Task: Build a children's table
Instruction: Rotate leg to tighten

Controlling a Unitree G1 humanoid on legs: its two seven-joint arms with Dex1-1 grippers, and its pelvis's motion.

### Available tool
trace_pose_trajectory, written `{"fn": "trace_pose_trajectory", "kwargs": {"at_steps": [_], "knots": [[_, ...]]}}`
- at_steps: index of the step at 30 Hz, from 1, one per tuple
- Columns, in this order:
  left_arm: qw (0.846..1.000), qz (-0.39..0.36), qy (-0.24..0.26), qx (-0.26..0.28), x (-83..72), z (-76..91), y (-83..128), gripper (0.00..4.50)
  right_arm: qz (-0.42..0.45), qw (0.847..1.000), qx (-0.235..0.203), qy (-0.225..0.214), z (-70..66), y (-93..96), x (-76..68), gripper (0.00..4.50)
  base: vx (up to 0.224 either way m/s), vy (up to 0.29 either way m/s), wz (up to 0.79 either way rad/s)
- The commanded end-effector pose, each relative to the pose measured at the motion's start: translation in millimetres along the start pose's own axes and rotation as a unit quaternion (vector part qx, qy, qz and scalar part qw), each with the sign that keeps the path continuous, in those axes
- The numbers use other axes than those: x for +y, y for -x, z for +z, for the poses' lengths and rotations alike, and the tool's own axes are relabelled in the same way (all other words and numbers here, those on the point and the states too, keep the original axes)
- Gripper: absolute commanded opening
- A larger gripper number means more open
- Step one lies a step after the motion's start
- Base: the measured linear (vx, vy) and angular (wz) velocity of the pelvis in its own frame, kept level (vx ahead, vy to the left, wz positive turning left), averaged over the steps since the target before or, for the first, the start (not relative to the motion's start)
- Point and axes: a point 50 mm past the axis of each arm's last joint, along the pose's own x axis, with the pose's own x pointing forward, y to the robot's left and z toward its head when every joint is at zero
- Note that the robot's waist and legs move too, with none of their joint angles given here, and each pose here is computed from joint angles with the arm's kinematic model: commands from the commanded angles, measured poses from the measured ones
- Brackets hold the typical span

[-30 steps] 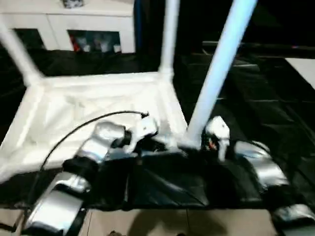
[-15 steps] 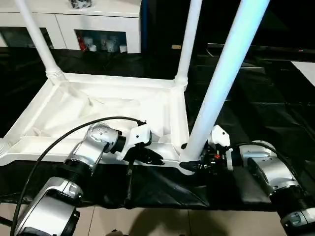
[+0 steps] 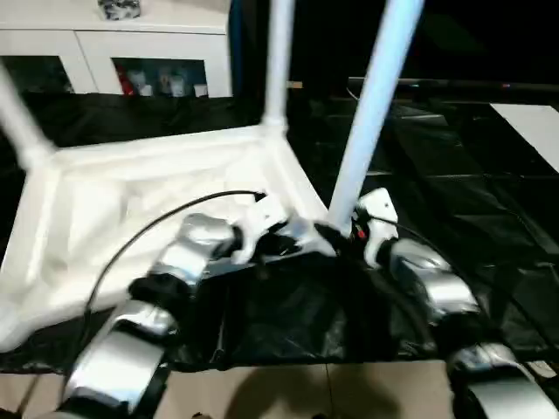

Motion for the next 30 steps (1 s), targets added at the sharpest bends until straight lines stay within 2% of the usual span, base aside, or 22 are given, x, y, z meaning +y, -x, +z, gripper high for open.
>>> {"fn": "trace_pose_trajectory", "kwargs": {"at_steps": [1, 3, 4, 7, 9, 12, 14, 18, 19, 23, 25, 27, 30], "knots": [[0.999, -0.035, -0.017, -0.017, -20.2, 14.0, -22.2, 0.0, 0.038, 0.999, 0.031, 0.025, -10.2, -11.3, 29.6, 2.66, 0.0, 0.0, 0.0], [0.999, -0.034, -0.024, -0.012, -19.9, 12.1, -21.6, 0.0, 0.042, 0.998, 0.023, 0.04, -7.8, -12.8, 32.6, 2.66, 0.0, 0.0, 0.0], [0.999, -0.037, -0.027, -0.014, -19.0, 11.9, -19.8, 0.0, 0.05, 0.998, 0.013, 0.035, -5.7, -12.6, 32.2, 3.22, 0.0, 0.0, 0.0], [0.998, -0.047, -0.035, -0.022, -15.4, 12.0, -13.6, 0.0, 0.076, 0.997, -0.014, 0.018, 0.6, -9.8, 27.9, 3.42, 0.0, 0.0, 0.0], [0.997, -0.062, -0.044, -0.025, -14.0, 10.4, -7.7, 0.0, 0.109, 0.993, -0.022, 0.032, 2.2, -5.3, 26.5, 3.73, 0.0, 0.0, 0.0], [0.994, -0.088, -0.062, -0.031, -12.1, 6.1, 2.3, 0.0, 0.158, 0.985, -0.023, 0.07, 0.3, 5.7, 21.4, 3.82, 0.0, 0.0, 0.0], [0.992, -0.099, -0.063, -0.037, -11.9, 5.5, 5.7, 0.0, 0.176, 0.981, -0.021, 0.082, -0.8, 10.3, 19.2, 3.82, 0.0, 0.0, 0.0], [0.986, -0.145, -0.068, -0.053, -12.7, 1.9, 19.8, 0.0, 0.252, 0.962, -0.016, 0.108, -4.1, 29.2, 14.3, 3.82, 0.0, 0.0, 0.0], [0.983, -0.163, -0.073, -0.051, -13.0, -0.6, 25.2, 0.0, 0.289, 0.951, -0.015, 0.112, -4.2, 37.7, 13.1, 3.82, 0.0, 0.0, 0.0], [0.976, -0.196, -0.078, -0.044, -13.2, -6.1, 36.8, 0.0, 0.356, 0.928, 0.011, 0.114, -6.3, 53.4, 9.1, 3.82, 0.0, 0.0, 0.0], [0.975, -0.203, -0.079, -0.044, -13.7, -6.8, 38.6, 0.0, 0.367, 0.923, 0.017, 0.116, -6.9, 56.0, 8.6, 3.67, 0.0, 0.0, 0.0], [0.972, -0.218, -0.081, -0.04, -14.7, -9.7, 43.0, 0.0, 0.396, 0.909, 0.041, 0.126, -9.3, 62.5, 7.1, 3.5, 0.0, 0.0, 0.0], [0.97, -0.225, -0.084, -0.034, -14.9, -11.8, 46.0, 0.0, 0.408, 0.901, 0.056, 0.14, -11.2, 65.9, 5.4, 3.2, 0.0, 0.0, 0.0]]}}
